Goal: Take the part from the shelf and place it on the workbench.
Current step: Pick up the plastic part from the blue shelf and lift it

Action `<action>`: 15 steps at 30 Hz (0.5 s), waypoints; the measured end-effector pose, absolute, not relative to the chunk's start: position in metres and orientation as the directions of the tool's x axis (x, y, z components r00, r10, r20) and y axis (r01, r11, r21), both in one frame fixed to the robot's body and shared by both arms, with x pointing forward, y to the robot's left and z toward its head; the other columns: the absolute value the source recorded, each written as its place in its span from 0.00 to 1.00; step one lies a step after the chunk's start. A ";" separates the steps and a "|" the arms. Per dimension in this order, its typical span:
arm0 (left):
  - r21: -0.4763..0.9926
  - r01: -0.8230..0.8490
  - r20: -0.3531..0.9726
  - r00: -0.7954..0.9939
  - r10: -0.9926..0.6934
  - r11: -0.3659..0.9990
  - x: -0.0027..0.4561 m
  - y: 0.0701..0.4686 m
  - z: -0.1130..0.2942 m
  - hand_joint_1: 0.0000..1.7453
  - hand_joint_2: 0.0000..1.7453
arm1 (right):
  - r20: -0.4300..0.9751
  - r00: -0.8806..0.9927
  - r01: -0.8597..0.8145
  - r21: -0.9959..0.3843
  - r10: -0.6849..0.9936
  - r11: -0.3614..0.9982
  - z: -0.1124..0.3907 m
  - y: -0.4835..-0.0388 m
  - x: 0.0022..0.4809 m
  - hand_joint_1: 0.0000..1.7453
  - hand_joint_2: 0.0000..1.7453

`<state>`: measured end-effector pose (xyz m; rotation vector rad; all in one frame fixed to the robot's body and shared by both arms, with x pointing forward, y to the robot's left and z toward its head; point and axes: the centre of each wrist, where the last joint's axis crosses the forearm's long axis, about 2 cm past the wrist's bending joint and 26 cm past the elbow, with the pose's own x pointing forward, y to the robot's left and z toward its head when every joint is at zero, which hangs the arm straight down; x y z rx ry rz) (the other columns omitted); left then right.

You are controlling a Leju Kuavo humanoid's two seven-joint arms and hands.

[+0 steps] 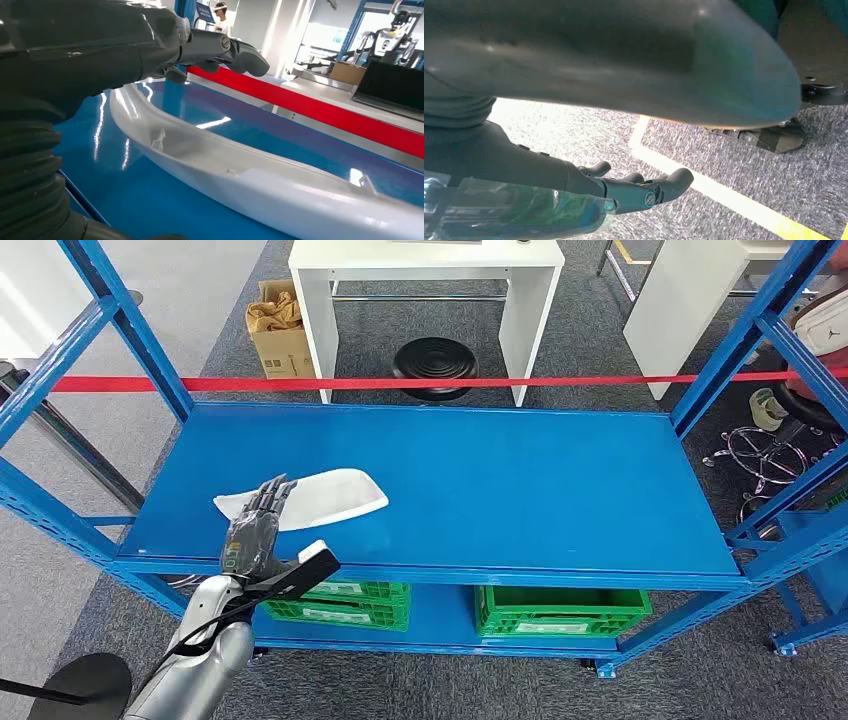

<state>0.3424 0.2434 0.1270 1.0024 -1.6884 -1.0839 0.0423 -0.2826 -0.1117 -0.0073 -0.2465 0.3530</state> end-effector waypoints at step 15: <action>0.946 -0.155 0.235 -0.275 -0.932 0.284 0.346 0.262 0.116 0.00 1.00 | 0.244 0.906 -0.345 -0.051 0.346 0.937 -0.112 -0.283 0.042 0.00 0.00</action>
